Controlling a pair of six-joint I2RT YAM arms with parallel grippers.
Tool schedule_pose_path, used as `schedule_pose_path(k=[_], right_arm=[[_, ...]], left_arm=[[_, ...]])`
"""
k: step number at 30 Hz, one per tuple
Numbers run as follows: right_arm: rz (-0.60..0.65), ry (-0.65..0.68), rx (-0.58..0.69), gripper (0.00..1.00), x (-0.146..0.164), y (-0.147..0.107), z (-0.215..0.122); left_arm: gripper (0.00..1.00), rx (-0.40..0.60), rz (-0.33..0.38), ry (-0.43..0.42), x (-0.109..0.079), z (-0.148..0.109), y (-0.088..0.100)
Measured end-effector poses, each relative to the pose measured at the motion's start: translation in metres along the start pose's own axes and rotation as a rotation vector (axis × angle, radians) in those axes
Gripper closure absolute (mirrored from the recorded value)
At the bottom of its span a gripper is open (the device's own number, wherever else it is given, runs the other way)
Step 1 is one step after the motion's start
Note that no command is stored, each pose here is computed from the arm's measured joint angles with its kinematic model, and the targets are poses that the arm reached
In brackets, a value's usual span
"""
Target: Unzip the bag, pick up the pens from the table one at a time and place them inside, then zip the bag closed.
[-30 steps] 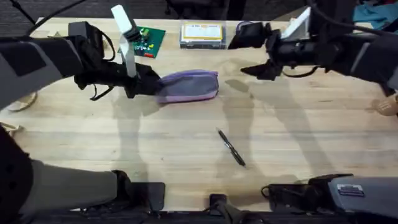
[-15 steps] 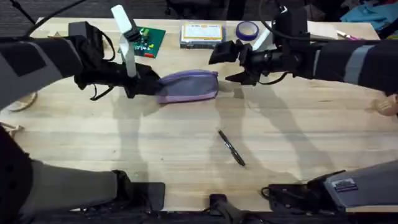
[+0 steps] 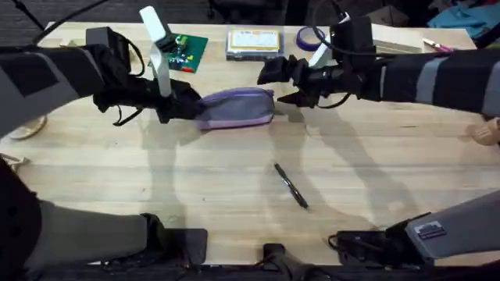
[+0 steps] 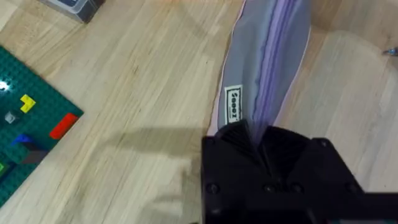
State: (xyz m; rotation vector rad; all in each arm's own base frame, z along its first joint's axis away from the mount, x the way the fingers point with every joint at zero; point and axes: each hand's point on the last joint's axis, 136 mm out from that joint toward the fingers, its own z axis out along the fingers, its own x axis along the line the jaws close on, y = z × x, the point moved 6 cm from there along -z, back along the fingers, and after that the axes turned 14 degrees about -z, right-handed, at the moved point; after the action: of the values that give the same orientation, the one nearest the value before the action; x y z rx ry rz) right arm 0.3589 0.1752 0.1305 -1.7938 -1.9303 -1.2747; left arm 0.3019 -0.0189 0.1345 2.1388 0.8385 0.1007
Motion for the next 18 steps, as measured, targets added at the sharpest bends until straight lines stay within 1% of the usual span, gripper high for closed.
schedule_pose_path(k=[4, 5, 14, 15, 16, 17, 18], right_arm=[[-0.007, 0.002, -0.004, 0.211, 0.0004, 0.0007, 0.0001], [-0.011, 0.001, -0.006, 0.317, 0.0004, 0.0011, 0.0001], [-0.030, -0.004, -0.009, 0.570, -0.0001, 0.0014, 0.0001], [-0.034, -0.004, -0.008, 0.668, -0.0001, 0.0014, 0.0001], [-0.035, -0.004, -0.009, 0.691, -0.0001, 0.0014, 0.0001], [-0.035, -0.004, -0.009, 0.755, -0.0001, 0.0014, 0.0001], [-0.035, -0.004, -0.009, 0.775, -0.0001, 0.0014, 0.0001]], left_arm=[[0.958, 0.000, 0.000, 0.000, 0.0000, 0.0000, 0.0000], [0.958, 0.000, 0.000, 0.000, 0.0000, 0.0000, 0.0000], [0.958, 0.000, 0.000, 0.000, 0.0000, 0.0000, 0.0000], [0.958, 0.000, 0.000, 0.000, 0.0000, 0.0000, 0.0000], [0.958, 0.000, 0.000, 0.000, 0.0000, 0.0000, 0.0000], [0.958, 0.000, 0.000, 0.000, 0.0000, 0.0000, 0.0000], [0.958, 0.000, 0.000, 0.000, 0.0000, 0.0000, 0.0000]])
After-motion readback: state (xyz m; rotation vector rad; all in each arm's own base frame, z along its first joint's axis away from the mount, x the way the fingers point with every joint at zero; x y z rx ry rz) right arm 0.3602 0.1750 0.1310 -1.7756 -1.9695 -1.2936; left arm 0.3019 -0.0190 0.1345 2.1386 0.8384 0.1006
